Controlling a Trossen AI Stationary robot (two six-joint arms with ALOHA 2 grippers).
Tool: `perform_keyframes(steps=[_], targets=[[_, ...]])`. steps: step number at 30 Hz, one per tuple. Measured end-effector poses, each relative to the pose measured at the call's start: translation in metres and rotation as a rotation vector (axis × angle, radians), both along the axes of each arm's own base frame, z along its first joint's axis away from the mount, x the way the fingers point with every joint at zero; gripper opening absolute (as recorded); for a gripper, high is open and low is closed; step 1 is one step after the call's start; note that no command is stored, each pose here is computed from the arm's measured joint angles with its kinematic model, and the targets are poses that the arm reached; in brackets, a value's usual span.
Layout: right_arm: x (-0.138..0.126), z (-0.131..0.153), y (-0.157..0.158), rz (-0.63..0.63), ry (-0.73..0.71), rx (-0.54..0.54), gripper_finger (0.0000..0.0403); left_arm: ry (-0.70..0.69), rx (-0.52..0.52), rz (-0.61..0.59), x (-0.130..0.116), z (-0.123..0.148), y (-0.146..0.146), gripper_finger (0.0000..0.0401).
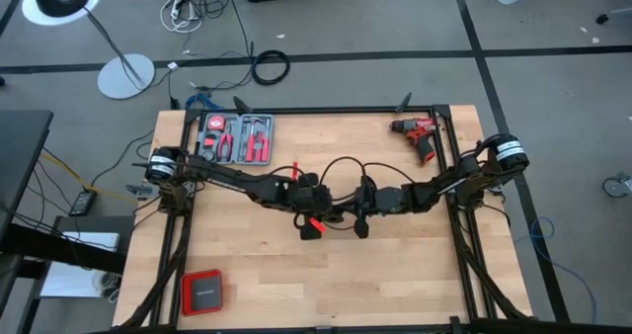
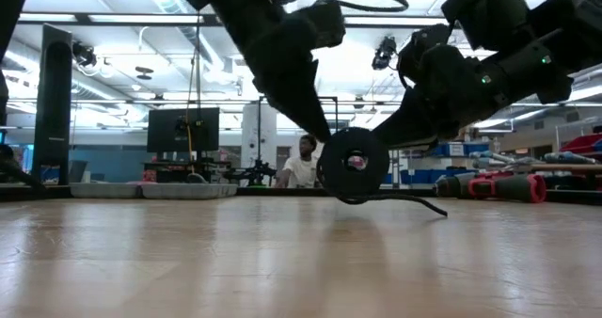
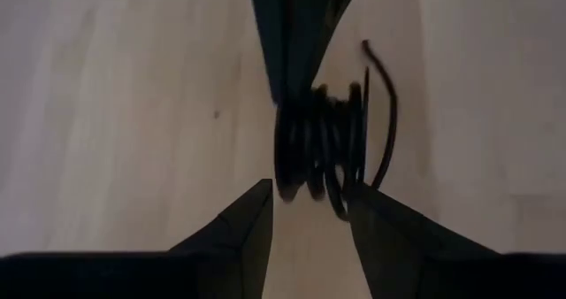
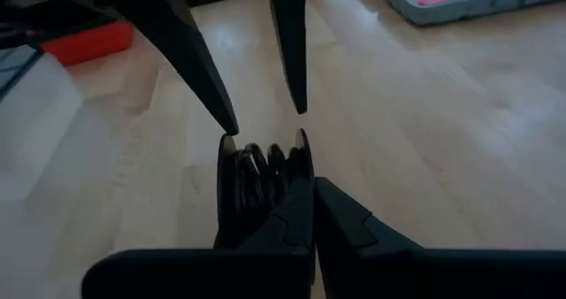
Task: Coil cords
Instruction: Coil the black wire on the spool
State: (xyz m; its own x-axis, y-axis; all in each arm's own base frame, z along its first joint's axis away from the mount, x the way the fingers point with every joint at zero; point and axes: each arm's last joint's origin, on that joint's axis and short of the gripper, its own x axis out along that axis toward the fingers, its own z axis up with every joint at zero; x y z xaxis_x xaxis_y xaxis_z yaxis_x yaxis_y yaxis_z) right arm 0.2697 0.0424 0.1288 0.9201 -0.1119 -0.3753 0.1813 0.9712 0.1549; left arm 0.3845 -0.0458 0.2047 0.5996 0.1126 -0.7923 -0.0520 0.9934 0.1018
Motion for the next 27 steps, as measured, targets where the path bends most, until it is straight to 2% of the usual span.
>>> perform_keyframes(steps=[6,10,14,20,27], targets=[[0.000,0.001,0.004,0.013,-0.007,-0.001,0.0000,-0.004,-0.061,-0.003,0.002,0.004,-0.002,0.0152],[-0.002,-0.003,0.002,-0.007,0.028,-0.011,0.0000,0.096,-0.065,0.007,-0.003,0.011,-0.001,0.0152],[-0.001,-0.002,0.003,-0.005,0.017,0.053,0.0000,0.067,-0.083,-0.008,0.001,0.024,-0.005,0.0152],[-0.001,-0.001,0.007,-0.008,0.001,0.180,0.0000,0.073,-0.108,-0.033,-0.001,0.024,-0.019,0.0152],[-0.004,0.000,0.020,0.046,-0.003,0.168,0.0000,0.066,-0.104,-0.010,-0.004,0.023,-0.035,0.0152]])
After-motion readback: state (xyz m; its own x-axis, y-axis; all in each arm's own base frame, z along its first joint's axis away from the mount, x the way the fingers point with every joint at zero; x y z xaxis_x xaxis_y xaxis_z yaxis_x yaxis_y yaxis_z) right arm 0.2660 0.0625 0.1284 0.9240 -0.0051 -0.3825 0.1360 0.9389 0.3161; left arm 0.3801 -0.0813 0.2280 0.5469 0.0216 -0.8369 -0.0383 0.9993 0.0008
